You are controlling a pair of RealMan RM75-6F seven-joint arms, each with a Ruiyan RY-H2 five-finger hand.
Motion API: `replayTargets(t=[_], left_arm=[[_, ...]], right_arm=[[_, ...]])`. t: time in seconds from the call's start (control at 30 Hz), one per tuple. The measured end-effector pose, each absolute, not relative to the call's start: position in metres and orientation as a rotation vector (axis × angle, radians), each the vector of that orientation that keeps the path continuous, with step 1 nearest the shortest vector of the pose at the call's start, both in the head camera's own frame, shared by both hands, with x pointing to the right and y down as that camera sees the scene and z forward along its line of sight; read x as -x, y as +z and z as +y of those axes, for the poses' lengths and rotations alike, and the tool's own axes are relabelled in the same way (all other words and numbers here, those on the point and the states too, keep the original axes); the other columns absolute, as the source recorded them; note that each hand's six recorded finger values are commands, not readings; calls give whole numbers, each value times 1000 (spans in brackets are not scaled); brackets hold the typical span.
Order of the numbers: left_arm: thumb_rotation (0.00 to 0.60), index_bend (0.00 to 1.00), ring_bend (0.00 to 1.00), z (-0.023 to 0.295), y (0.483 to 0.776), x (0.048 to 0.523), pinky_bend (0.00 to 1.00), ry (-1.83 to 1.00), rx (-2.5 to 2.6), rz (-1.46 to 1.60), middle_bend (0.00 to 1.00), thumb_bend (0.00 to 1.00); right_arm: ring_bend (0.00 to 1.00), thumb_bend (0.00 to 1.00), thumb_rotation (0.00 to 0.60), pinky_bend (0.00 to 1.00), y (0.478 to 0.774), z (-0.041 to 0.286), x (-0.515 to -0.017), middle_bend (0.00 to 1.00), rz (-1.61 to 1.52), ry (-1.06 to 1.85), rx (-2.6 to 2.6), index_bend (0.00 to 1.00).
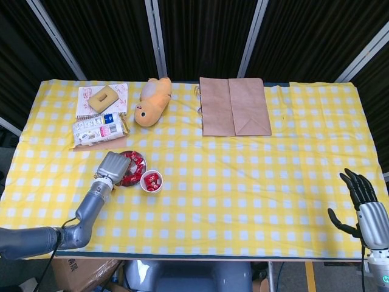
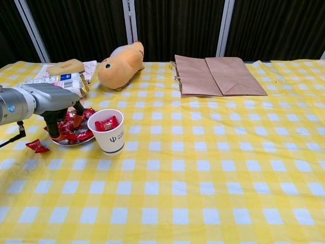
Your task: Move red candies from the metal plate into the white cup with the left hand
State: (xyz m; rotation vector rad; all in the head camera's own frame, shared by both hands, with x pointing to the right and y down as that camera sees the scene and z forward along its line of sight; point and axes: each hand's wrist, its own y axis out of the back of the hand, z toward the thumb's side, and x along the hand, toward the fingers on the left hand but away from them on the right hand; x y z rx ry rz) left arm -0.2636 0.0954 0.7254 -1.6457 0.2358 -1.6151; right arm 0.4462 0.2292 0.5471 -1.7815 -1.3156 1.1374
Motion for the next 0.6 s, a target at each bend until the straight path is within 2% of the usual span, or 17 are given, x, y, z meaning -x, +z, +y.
replayTargets(t=[0.3,0.6], left_arm=[[600,459,1000,99,735,261,989,-1627,1659,229,1000,299],[600,592,1000,99,737,258,988,-1611,1669,243,1000,413]], right_arm=[[0,424,600,0,547,229,-447,0,-1317,1140,1780,0],[0,423,600,0,548,229,-447,0,-1317,1141,1781,0]])
